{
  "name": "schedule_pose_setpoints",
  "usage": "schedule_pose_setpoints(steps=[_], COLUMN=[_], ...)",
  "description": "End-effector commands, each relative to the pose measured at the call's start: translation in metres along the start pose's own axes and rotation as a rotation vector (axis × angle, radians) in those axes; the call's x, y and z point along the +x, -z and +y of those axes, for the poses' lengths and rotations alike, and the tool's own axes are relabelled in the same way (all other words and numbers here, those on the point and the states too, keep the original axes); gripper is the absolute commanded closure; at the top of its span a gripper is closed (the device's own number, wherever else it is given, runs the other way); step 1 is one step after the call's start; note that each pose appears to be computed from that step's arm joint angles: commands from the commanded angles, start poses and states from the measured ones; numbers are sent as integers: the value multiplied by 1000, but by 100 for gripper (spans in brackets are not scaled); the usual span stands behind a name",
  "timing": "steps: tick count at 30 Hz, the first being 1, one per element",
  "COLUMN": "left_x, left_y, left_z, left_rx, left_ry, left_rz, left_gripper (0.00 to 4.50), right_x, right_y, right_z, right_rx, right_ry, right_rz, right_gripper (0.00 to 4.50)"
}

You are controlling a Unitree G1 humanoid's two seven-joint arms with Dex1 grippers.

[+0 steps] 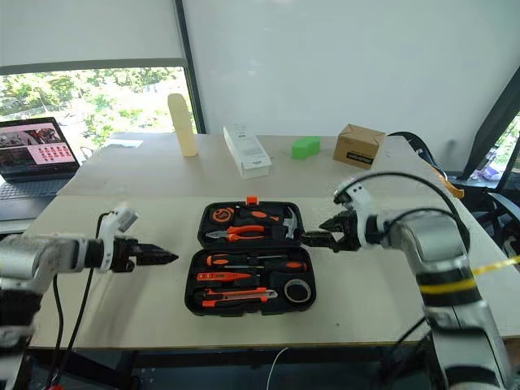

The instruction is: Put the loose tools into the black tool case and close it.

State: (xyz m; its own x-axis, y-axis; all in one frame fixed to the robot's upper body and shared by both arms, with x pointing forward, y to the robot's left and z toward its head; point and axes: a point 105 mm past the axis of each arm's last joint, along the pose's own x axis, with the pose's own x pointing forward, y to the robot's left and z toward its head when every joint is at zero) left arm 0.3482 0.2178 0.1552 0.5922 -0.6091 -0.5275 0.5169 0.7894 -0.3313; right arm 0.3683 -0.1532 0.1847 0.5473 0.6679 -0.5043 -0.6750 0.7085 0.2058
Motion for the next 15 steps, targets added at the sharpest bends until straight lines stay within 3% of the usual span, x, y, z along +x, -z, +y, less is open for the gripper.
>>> schedule_pose_setpoints(steps=[1, 8, 15], left_x=[13, 41, 48], left_y=[-16, -39, -29], left_z=[4, 4, 1], left_rx=[-91, -121, -112], left_ry=[-58, -119, -120], left_rz=[-25, -75, -5], left_gripper=[94, 94, 94], right_x=[9, 31, 48], right_y=[-14, -17, -8], right_z=[-15, -37, -35], right_rx=[79, 151, 117], right_ry=[85, 192, 184], right_rz=[13, 49, 111], right_gripper=[5, 5, 5])
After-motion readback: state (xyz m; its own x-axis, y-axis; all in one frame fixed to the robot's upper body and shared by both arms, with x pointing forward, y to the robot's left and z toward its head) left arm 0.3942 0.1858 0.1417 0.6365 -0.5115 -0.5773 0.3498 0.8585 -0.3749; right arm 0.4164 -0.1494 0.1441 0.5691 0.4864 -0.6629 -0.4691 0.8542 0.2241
